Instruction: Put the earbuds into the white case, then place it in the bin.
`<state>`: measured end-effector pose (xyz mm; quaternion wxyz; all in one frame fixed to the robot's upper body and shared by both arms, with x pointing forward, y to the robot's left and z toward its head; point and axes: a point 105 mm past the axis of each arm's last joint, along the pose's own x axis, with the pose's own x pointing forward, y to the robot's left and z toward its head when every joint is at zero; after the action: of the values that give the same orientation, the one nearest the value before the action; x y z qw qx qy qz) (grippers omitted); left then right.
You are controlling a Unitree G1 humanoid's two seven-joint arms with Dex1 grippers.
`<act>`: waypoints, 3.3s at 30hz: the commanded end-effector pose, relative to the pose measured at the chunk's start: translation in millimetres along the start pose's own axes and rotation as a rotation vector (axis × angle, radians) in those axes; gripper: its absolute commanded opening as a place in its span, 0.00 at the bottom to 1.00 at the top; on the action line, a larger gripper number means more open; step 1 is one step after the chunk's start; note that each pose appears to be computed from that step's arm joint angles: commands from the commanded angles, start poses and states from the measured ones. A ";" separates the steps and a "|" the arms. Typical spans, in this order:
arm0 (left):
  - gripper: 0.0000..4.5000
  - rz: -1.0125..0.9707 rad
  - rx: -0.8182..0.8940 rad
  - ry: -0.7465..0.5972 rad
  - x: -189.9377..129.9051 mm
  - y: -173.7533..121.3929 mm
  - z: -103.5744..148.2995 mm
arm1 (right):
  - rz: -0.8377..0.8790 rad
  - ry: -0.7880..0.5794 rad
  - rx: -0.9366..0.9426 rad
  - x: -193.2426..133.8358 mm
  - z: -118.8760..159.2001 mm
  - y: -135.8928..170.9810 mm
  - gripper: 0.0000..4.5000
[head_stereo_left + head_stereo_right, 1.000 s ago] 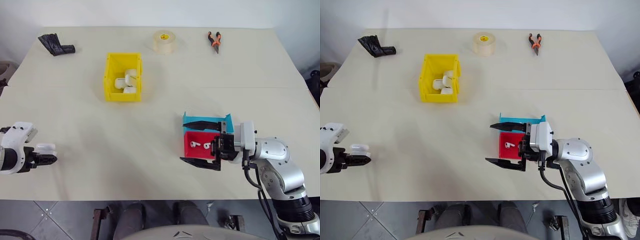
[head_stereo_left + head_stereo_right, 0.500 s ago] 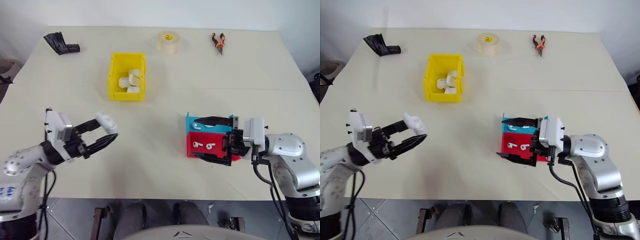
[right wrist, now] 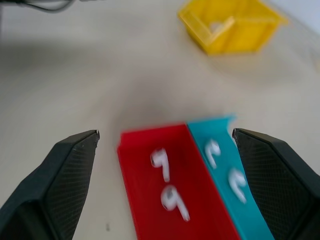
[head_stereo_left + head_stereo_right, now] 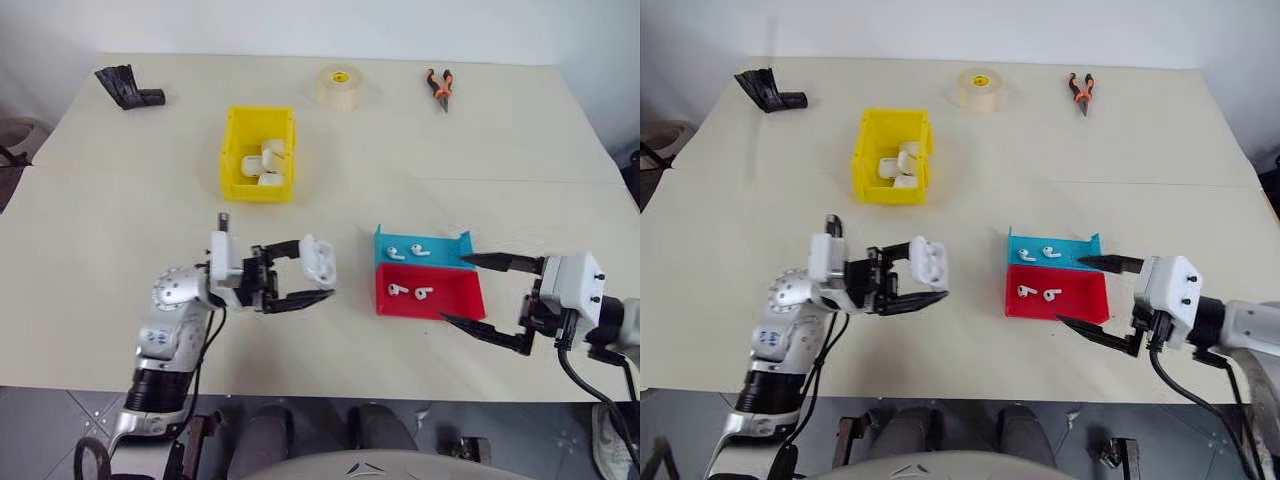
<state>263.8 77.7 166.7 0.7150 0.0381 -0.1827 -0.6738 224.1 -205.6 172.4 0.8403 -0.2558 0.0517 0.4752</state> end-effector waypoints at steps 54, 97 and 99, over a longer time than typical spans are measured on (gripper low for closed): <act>0.61 -0.048 0.003 0.014 28.9 -15.9 -19.4 | 0.439 0.576 -0.529 78.9 -14.0 -29.9 0.59; 0.61 -0.031 -0.026 0.004 30.1 -19.8 -14.2 | 0.572 0.614 -0.793 73.4 -29.9 -36.4 0.32; 0.61 -0.029 -0.027 0.001 30.6 -19.7 -13.8 | 0.582 0.612 -0.806 73.5 -30.8 -37.2 0.32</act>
<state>254.8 44.3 145.0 0.7105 0.0341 -0.1507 -0.6865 299.3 -173.8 136.5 0.4730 -0.6456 0.1693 0.5752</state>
